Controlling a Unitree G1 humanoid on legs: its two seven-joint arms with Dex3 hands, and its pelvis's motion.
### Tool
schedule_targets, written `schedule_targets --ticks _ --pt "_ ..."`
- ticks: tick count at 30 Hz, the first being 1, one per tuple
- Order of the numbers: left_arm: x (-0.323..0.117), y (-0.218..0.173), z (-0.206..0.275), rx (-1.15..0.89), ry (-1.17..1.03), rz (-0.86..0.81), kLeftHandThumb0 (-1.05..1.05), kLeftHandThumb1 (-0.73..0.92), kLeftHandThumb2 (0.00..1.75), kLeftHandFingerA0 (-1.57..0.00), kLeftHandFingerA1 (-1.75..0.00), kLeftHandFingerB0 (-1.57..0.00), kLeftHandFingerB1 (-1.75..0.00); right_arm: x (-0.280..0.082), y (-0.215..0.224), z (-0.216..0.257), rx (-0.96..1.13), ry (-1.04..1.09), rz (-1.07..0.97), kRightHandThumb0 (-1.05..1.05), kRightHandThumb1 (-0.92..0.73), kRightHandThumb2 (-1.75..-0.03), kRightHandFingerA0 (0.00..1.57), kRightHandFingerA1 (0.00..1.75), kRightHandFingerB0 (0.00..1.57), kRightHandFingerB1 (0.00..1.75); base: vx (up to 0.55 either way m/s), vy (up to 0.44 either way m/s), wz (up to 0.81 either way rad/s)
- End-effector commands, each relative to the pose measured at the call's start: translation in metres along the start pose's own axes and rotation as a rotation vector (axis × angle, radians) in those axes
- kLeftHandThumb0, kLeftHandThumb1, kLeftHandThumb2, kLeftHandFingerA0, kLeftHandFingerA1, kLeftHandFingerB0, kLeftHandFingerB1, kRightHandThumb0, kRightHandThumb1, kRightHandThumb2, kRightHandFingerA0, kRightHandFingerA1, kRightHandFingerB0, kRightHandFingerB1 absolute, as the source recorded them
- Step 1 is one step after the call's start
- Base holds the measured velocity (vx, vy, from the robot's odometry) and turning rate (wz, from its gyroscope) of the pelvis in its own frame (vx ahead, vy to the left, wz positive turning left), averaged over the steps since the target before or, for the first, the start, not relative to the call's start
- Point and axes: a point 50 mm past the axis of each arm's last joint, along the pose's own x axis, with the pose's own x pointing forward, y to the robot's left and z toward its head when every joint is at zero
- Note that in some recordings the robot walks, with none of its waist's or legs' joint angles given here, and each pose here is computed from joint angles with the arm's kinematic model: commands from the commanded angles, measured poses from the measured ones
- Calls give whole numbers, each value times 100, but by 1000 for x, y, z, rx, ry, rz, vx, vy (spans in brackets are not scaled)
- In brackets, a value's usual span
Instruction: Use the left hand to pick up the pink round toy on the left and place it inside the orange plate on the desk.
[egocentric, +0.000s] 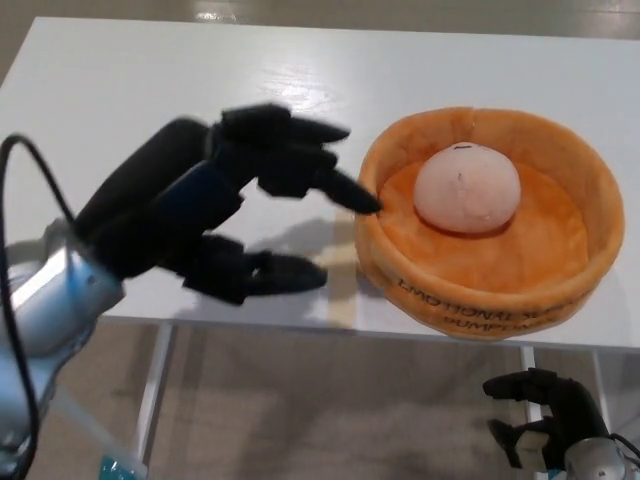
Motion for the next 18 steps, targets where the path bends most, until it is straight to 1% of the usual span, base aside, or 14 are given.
schedule_targets --ticks 1,2,5,6,9,10,11,12,14,16,18 --pt "-106 -23 10 -945 -58 -267 -18 60 57 -49 -47 -70 -49 -1 -4 -9 -9 38 5 -13 -58 -59 66 89 63 77 0 0 0" --pt "-112 -29 6 -936 -16 -264 -18 63 58 -52 -44 -72 -47 -1 -5 -9 -3 38 4 -13 -56 -61 66 89 62 77 0 0 0" --pt "-125 -43 -2 -900 78 -273 -16 66 59 -51 -45 -71 -47 -1 -6 -7 -6 32 5 -14 -56 -61 67 89 63 77 0 0 0" --pt "-134 -57 -11 -905 158 -284 -10 68 60 -55 -44 -71 -47 0 -6 -6 -12 32 6 -14 -56 -61 67 89 62 76 0 0 0" --pt "-146 -77 -22 -908 280 -305 -10 68 60 -56 -43 -70 -47 0 -6 -6 -9 37 3 -14 -56 -60 68 90 63 76 0 0 0" --pt "-150 -84 -26 -910 333 -308 -12 69 60 -59 -44 -72 -46 0 -6 -6 -11 41 4 -14 -58 -59 68 90 63 76 0 0 0" --pt "-152 -88 -28 -915 363 -309 -12 69 60 -59 -44 -72 -46 0 -6 -6 -13 44 5 -14 -58 -59 68 90 63 76 0 0 0" --pt "-156 -97 -36 -927 437 -311 -8 71 61 -57 -45 -67 -46 0 -6 -7 -12 41 6 -13 -56 -61 66 88 63 77 0 0 0" --pt "-159 -107 -46 -941 494 -313 -6 73 61 -57 -45 -64 -45 0 -6 -7 -8 34 6 -13 -56 -61 67 88 63 77 0 0 0" --pt "-160 -110 -50 -952 505 -312 -6 73 61 -57 -45 -64 -45 -1 -6 -7 -9 33 5 -13 -56 -61 67 88 63 77 0 0 0" --pt "-165 -120 -60 -952 597 -305 -8 71 61 -55 -42 -62 -42 -1 -5 -8 -10 39 9 -13 -58 -61 64 87 62 77 0 0 0"
